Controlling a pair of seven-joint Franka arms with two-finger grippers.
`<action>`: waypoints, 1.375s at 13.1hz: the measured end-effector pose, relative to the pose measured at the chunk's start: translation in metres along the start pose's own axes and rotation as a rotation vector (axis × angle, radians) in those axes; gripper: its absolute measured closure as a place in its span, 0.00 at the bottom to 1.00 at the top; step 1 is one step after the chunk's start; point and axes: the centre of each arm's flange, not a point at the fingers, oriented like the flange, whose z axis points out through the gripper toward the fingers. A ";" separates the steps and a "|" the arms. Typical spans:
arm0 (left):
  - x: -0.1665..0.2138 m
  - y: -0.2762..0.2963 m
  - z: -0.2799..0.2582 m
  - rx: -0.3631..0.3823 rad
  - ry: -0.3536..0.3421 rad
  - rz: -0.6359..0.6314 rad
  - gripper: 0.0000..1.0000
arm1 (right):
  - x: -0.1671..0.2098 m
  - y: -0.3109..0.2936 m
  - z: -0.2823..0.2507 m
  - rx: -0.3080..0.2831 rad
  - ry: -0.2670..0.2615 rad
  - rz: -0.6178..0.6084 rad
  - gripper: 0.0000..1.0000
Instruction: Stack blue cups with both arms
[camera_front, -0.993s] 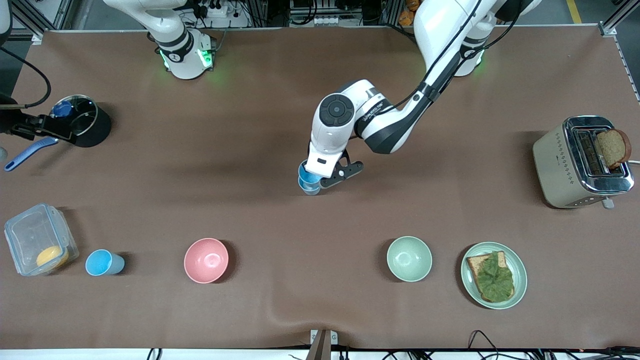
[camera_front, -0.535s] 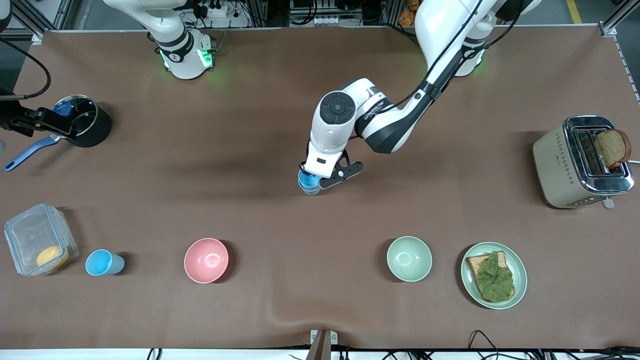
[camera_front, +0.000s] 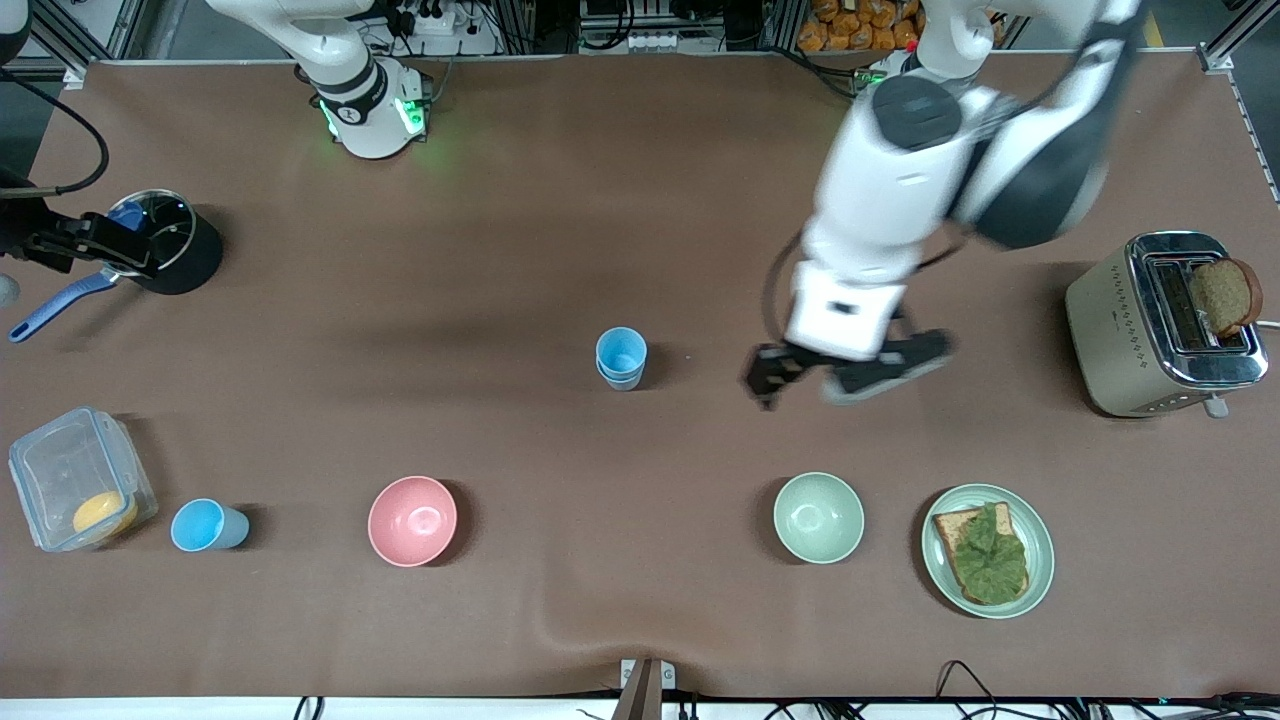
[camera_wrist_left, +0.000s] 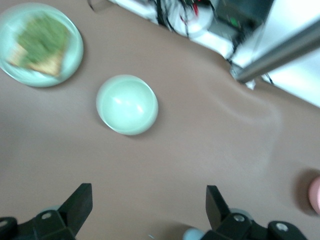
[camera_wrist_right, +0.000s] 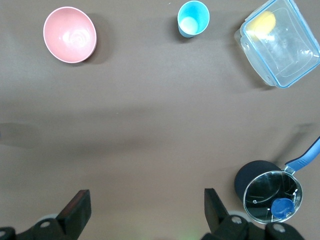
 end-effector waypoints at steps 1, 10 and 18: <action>0.018 -0.021 -0.014 0.022 0.012 -0.009 0.00 | 0.000 -0.001 0.000 0.000 0.000 -0.002 0.00; 0.107 -0.206 -0.081 0.139 -0.156 0.198 0.00 | 0.000 -0.006 0.000 -0.001 0.001 -0.010 0.00; 0.108 -0.226 -0.091 0.141 -0.190 0.342 0.00 | 0.000 -0.006 0.001 -0.001 -0.002 -0.010 0.00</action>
